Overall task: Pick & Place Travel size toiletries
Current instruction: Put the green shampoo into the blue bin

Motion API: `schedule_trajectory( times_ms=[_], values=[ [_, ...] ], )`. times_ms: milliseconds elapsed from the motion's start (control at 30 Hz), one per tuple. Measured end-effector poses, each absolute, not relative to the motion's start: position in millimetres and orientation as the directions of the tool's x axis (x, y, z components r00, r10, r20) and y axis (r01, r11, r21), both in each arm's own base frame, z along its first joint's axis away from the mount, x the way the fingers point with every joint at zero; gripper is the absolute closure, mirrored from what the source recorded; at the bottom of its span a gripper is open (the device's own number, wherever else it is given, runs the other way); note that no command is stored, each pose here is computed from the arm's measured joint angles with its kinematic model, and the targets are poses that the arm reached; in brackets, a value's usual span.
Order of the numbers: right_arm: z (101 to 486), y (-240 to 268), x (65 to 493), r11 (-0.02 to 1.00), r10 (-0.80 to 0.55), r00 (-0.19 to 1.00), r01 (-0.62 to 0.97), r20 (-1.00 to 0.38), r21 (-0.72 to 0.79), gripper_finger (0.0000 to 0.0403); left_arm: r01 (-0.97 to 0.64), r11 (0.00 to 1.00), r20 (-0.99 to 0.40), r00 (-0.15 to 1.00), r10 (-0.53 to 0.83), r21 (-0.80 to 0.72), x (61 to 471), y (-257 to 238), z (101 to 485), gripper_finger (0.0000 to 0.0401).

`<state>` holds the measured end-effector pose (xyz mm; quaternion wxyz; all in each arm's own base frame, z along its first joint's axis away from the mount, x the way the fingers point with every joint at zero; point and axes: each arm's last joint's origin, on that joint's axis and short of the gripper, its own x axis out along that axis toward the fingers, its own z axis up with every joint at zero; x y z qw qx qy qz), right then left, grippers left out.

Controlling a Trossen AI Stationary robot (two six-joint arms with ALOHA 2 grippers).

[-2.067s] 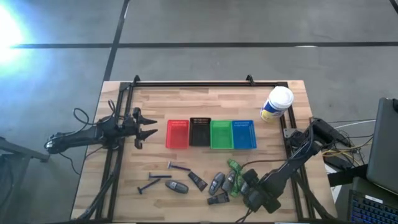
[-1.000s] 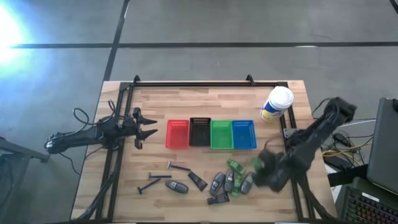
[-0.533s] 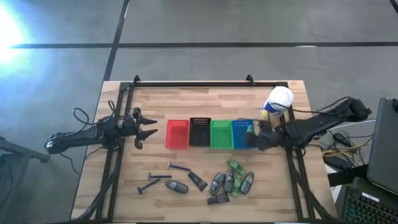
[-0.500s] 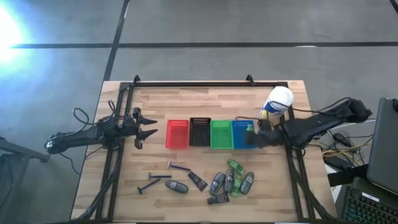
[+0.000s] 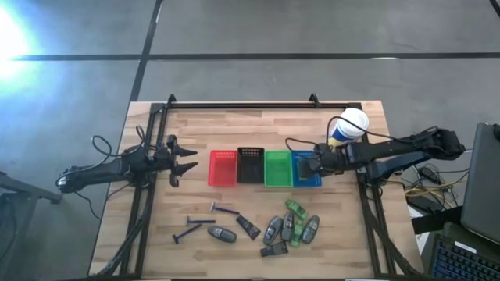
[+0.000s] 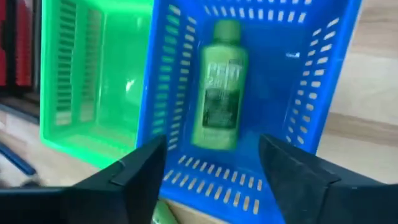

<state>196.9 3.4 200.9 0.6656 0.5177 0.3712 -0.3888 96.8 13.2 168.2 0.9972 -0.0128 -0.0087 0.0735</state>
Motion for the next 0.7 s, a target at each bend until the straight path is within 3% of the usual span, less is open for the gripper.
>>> schedule_trajectory(
  times_ms=[167, 333, 467, 700],
  values=[
    [220, 28, 203, 0.387, -0.028, 0.474, 0.817, -0.880, 0.428, 0.0105, -0.147, 0.989, 0.015, 0.989, 0.147, -0.027, 97, 13, 168, 0.0208],
    [208, 64, 204, 0.542, 0.095, 0.335, 0.772, -0.937, 0.331, 0.0107, -0.147, 0.989, 0.015, 0.989, 0.147, -0.027, 97, 13, 168, 0.0208],
    [181, 87, 214, 0.614, 0.134, 0.225, 0.745, -0.965, 0.260, 0.0120, -0.147, 0.989, 0.015, 0.989, 0.147, -0.027, 97, 13, 168, 0.0208],
    [164, 104, 249, 0.674, 0.117, 0.195, 0.705, -0.974, 0.222, 0.0135, -0.147, 0.989, 0.015, 0.989, 0.147, -0.027, 97, 13, 168, 0.0208]
  ],
)
